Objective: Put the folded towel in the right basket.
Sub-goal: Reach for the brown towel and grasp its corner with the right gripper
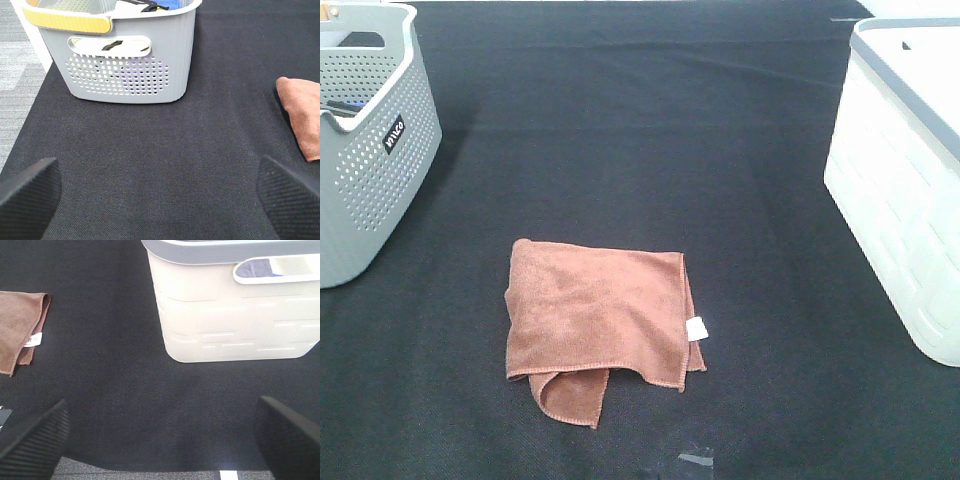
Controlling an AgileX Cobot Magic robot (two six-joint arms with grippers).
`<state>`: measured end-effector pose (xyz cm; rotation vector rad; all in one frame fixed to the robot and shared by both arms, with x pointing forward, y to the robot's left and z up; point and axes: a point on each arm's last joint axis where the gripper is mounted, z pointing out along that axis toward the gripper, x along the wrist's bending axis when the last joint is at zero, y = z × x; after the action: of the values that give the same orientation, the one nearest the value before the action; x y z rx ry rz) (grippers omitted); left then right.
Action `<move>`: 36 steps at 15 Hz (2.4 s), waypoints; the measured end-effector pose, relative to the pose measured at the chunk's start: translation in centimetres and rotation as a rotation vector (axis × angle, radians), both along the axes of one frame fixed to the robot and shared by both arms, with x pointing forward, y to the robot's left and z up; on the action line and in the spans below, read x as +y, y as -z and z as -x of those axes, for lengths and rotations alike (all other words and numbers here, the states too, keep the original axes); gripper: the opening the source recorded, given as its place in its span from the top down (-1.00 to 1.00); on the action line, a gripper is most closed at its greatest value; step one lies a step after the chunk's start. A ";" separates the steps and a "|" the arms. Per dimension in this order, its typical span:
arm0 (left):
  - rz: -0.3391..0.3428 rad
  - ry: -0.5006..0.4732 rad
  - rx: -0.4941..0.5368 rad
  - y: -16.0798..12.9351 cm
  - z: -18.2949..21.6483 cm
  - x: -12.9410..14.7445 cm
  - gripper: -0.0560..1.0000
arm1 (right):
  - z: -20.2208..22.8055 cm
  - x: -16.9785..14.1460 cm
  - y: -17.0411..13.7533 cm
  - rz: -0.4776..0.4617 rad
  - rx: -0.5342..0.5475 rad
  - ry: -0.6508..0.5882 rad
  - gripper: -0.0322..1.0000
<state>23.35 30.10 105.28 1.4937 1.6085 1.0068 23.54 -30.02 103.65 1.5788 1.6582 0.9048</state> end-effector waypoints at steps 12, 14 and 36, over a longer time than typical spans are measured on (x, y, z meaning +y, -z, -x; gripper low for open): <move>-0.006 -0.004 0.000 0.0 0.0 0.1 -0.98 | -0.7 0.0 -0.7 0.005 0.013 0.006 -0.91; -0.006 -0.004 0.000 0.0 0.0 0.1 -0.98 | -3.2 0.5 -2.9 -0.032 0.128 -0.009 -0.91; -0.007 -0.004 0.001 0.0 0.0 0.1 -0.98 | -32.6 16.8 10.8 -0.382 0.849 -0.365 -0.91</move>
<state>23.35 30.16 105.29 1.4955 1.6110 1.0151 56.18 -13.25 92.81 2.1446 2.5372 0.8026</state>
